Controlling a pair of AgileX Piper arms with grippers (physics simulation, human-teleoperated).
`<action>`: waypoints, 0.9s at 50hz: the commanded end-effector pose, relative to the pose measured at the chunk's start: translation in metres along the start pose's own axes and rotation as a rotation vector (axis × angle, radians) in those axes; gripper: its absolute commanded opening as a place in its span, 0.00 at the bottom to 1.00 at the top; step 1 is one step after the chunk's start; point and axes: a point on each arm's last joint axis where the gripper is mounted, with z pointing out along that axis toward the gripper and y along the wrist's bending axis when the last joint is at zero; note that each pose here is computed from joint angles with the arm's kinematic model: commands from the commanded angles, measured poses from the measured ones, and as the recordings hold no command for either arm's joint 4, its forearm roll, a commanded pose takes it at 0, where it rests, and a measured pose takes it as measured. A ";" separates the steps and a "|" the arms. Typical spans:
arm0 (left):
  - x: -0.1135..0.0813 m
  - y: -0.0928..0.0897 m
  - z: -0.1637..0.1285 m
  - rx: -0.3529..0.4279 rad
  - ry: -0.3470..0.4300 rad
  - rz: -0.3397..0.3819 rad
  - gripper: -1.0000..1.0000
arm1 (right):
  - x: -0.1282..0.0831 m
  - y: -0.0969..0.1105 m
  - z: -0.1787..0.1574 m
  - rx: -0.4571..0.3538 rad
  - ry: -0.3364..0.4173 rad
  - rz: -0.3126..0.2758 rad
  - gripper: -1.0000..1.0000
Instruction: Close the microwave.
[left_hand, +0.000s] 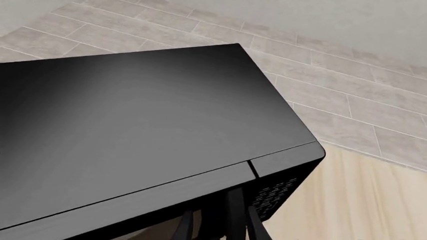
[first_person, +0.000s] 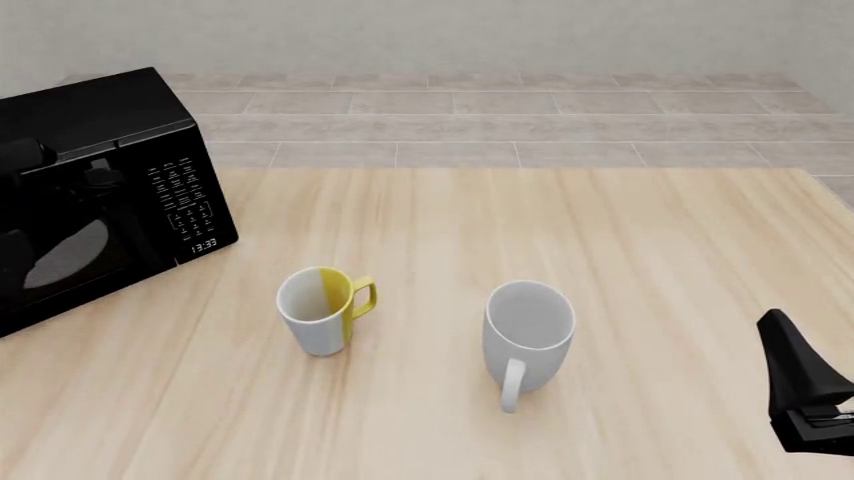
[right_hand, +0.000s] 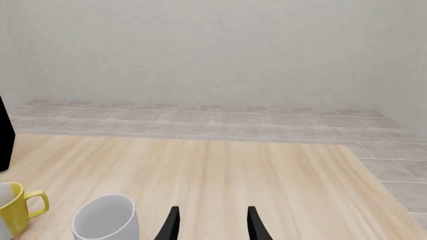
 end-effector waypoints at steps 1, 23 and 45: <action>-0.010 0.024 0.049 -0.088 0.002 -0.007 1.00 | 0.000 0.001 0.000 -0.010 -0.001 0.003 1.00; -0.003 -0.006 -0.030 0.003 -0.081 0.044 1.00 | 0.001 0.001 0.004 -0.012 0.013 0.001 1.00; 0.000 -0.024 -0.179 0.128 -0.223 0.117 1.00 | 0.001 0.001 0.004 -0.016 0.011 0.000 1.00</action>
